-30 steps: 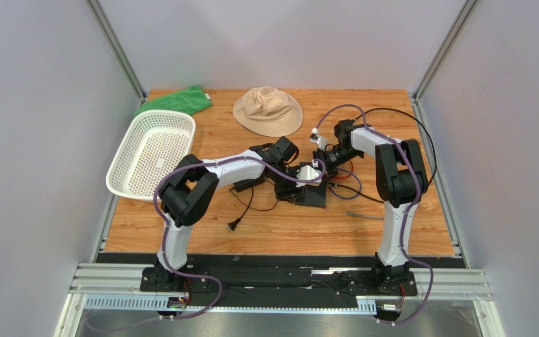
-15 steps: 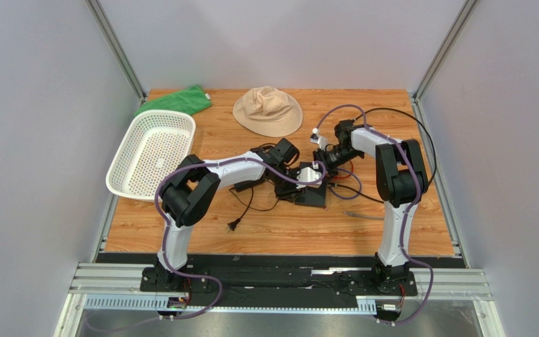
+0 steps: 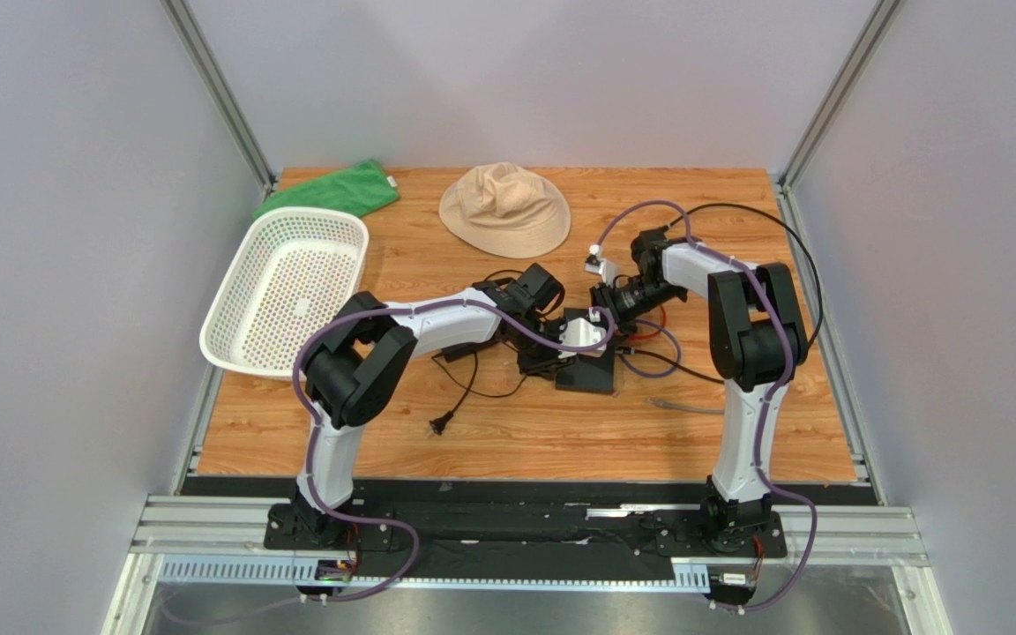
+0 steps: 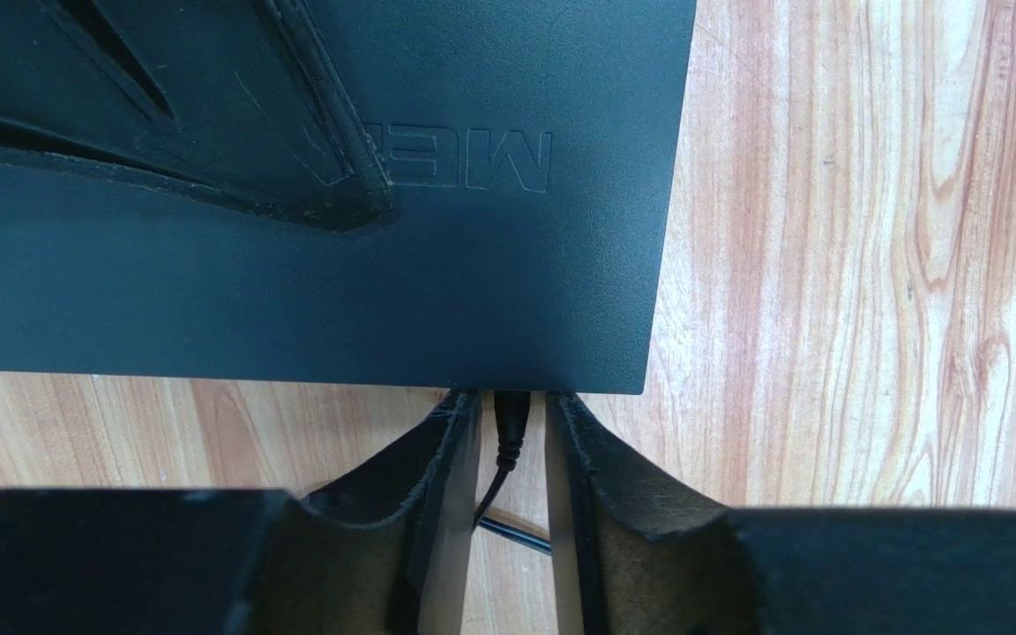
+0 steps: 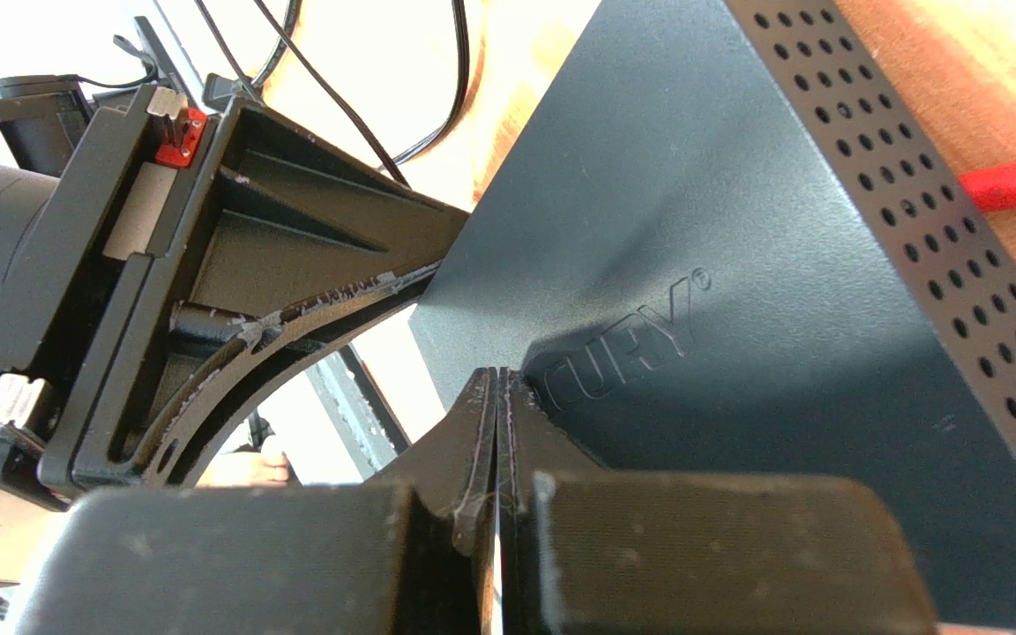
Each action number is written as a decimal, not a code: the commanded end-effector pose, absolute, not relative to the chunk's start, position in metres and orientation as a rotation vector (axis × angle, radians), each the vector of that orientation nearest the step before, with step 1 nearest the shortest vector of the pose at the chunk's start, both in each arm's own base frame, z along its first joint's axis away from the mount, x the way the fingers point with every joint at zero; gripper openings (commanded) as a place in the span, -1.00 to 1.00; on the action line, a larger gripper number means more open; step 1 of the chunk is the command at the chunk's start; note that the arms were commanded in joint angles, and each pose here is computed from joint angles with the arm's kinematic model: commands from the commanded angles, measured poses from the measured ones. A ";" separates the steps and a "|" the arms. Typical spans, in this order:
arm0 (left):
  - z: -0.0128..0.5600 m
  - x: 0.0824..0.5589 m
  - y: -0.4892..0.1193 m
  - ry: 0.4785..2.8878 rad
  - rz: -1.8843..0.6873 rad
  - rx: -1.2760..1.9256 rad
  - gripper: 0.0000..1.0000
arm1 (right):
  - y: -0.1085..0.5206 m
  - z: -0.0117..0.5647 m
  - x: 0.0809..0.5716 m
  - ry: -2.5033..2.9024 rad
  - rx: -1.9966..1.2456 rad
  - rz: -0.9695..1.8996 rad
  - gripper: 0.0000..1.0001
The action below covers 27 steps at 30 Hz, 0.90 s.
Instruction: Pull the plug from the switch port
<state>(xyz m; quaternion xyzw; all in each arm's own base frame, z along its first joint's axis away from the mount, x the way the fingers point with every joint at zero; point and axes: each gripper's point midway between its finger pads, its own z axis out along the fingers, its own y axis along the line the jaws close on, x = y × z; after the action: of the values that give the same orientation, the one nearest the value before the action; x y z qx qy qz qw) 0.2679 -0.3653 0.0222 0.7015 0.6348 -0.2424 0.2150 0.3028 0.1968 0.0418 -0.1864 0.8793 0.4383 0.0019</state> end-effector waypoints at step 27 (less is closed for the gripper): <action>0.036 0.254 -0.379 1.786 -0.841 1.916 -1.00 | 0.155 -0.029 0.280 3.032 -0.698 0.990 -1.00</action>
<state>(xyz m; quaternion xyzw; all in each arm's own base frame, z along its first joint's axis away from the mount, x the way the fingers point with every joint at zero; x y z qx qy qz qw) 0.2544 -0.3634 0.0219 0.6581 0.6792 -0.2698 0.1811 0.2909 0.1974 0.0412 -0.1768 0.8809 0.4383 -0.0260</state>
